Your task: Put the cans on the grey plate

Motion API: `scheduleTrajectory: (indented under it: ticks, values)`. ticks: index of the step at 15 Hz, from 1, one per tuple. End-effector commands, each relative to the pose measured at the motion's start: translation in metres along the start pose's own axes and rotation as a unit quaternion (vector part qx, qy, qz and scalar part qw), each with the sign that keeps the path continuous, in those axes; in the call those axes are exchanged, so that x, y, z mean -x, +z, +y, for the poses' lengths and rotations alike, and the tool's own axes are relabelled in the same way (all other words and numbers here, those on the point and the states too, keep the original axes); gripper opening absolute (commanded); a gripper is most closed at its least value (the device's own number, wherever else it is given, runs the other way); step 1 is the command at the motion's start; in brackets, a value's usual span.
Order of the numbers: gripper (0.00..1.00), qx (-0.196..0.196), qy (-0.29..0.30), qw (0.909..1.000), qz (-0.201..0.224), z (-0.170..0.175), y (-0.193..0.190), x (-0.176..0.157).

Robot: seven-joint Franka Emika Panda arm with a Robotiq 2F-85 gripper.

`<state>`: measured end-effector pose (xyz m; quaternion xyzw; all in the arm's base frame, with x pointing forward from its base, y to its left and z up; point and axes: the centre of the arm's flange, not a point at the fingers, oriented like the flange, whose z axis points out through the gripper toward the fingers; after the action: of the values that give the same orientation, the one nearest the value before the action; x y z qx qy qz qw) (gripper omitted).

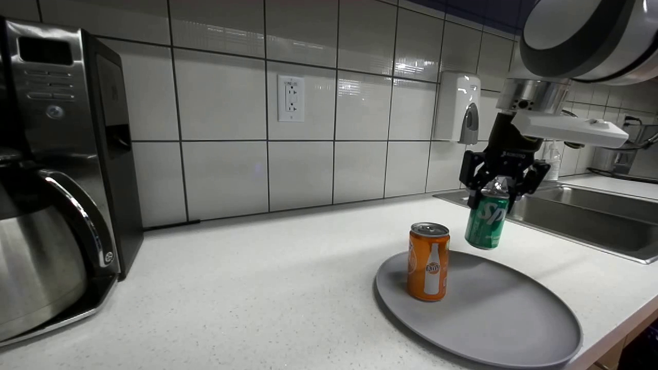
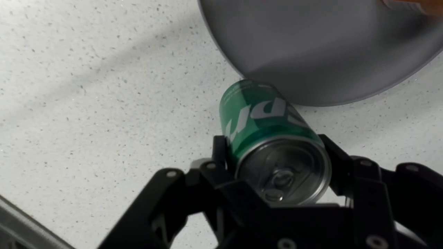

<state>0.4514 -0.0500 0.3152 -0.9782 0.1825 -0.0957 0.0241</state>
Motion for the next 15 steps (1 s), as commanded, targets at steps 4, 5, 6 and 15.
scheduleTrajectory:
  ticks: [4,5,6,15]
  values:
    - [0.40,-0.011,-0.048,0.9988,-0.004,-0.023,-0.009,0.006]
    - [0.40,-0.011,-0.054,0.9985,-0.004,-0.027,-0.008,0.007]
    - [0.40,-0.011,-0.060,0.9981,-0.005,-0.030,-0.008,0.008]
    - [0.40,-0.011,-0.096,0.9952,-0.016,-0.050,0.003,0.016]
